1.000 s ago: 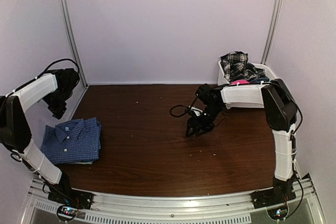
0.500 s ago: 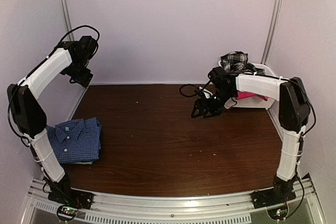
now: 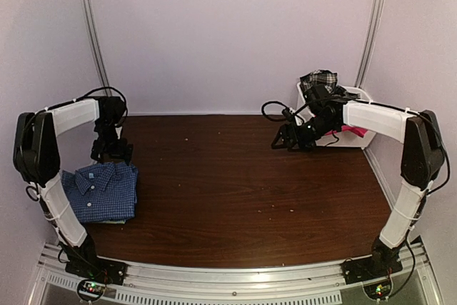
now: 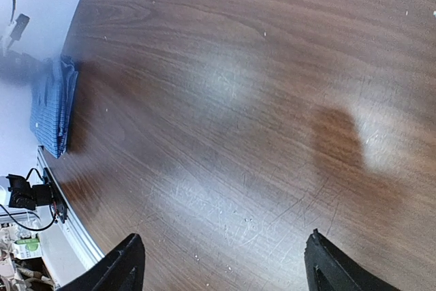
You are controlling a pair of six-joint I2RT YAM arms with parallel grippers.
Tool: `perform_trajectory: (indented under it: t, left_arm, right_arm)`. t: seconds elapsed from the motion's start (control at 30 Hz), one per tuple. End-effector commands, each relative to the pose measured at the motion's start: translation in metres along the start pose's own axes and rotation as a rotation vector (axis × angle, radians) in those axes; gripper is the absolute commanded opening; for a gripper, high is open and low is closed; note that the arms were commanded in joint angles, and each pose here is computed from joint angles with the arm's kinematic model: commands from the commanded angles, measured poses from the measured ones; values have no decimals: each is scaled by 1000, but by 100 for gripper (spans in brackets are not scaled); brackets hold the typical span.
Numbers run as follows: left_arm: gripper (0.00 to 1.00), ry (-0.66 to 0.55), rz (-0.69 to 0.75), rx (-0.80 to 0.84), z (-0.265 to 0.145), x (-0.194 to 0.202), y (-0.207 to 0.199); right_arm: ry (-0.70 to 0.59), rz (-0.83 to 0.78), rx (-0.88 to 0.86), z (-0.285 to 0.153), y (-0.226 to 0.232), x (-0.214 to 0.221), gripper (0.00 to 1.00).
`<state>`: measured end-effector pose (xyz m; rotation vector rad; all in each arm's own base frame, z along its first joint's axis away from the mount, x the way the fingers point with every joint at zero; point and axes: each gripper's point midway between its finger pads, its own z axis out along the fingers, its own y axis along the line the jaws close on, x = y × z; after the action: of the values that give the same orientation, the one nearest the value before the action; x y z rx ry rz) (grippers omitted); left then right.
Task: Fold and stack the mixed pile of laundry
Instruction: Adjust the square-folded shirt at the corner of the board.
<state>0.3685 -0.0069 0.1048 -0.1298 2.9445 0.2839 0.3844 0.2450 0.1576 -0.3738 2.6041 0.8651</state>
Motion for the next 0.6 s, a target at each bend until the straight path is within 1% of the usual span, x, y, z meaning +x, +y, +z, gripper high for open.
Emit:
perform_trajectory:
  t: [0.0,0.13,0.2,0.37,0.47,0.57]
  left_arm:
    - [98,-55,-244,42,-4,14,25]
    - [98,75,-385,69,41,60,38]
    - [98,94,-407,71,57,70,39]
    - [98,174,-338,193,87,85,7]
    - [98,169,-246,292,88,84,-23]
    - [98,155,-148,309,83,81,-49]
  right_arm:
    - [-21,32,-52,2,9,2,82]
    - [-13,41,-55,4,8,6,82]
    - [-13,42,-55,5,8,7,82]
    - [-5,42,-49,7,5,9,82]
    - [1,39,-39,8,3,9,82]
    - [8,36,-38,10,2,10,82]
